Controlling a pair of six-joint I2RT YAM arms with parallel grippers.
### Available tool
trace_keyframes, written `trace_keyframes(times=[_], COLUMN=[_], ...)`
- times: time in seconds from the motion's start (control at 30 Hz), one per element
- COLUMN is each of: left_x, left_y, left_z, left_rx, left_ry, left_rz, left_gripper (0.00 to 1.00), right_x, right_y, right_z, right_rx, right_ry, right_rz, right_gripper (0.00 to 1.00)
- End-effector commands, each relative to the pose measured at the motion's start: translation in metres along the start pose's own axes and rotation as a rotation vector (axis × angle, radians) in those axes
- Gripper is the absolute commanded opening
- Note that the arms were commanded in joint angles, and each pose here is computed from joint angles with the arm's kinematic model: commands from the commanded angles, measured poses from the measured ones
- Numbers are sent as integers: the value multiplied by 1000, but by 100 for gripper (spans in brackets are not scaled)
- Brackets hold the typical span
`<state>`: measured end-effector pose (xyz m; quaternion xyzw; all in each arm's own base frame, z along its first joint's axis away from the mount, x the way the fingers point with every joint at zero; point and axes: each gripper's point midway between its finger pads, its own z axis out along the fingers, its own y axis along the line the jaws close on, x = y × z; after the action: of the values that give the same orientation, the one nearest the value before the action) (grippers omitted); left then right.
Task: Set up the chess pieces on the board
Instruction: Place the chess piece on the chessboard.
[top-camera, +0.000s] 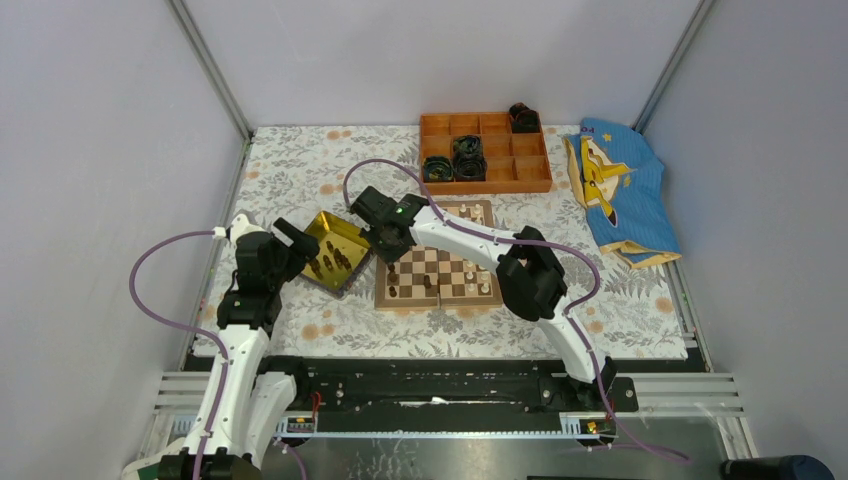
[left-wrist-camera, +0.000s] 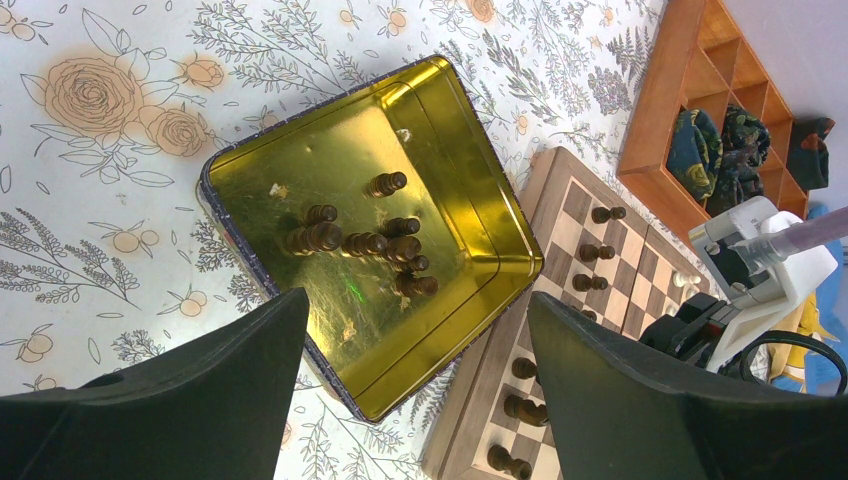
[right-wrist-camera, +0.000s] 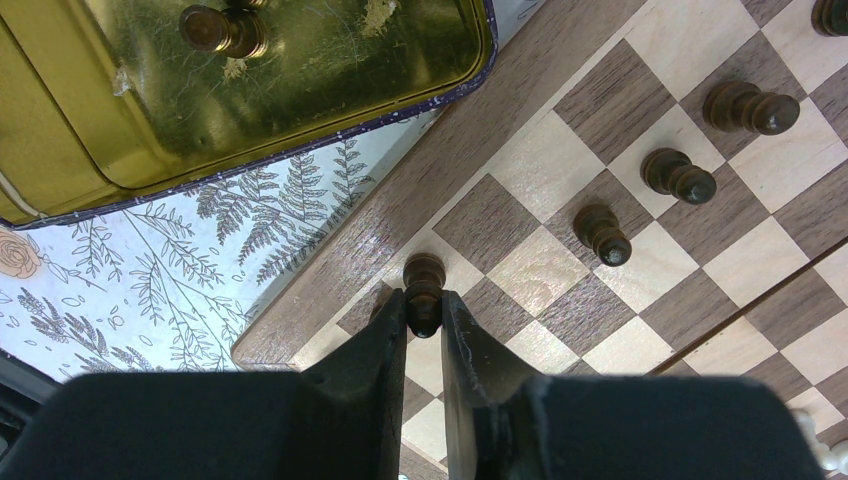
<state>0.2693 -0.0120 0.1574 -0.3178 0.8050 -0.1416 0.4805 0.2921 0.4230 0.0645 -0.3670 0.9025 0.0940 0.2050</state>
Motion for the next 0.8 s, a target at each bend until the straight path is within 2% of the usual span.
trace_keyframes(times=[0.0, 0.23, 0.47, 0.77], left_x=[-5, -5, -5, -6], left_y=[-8, -8, -8, -8], left_z=[0, 0, 1, 0], left_rx=[39, 39, 39, 37], left_ry=[-26, -27, -26, -30], left_rz=[4, 4, 4, 2], left_gripper=[88, 88, 89, 89], right_x=[-4, -2, -5, -13], right_y=[-2, -2, 0, 1], right_z=[-12, -12, -13, -21], right_rx=[26, 25, 18, 11], right_ry=[-25, -19, -31, -60], right_rz=[-24, -24, -23, -22], right_gripper=[6, 7, 33, 37])
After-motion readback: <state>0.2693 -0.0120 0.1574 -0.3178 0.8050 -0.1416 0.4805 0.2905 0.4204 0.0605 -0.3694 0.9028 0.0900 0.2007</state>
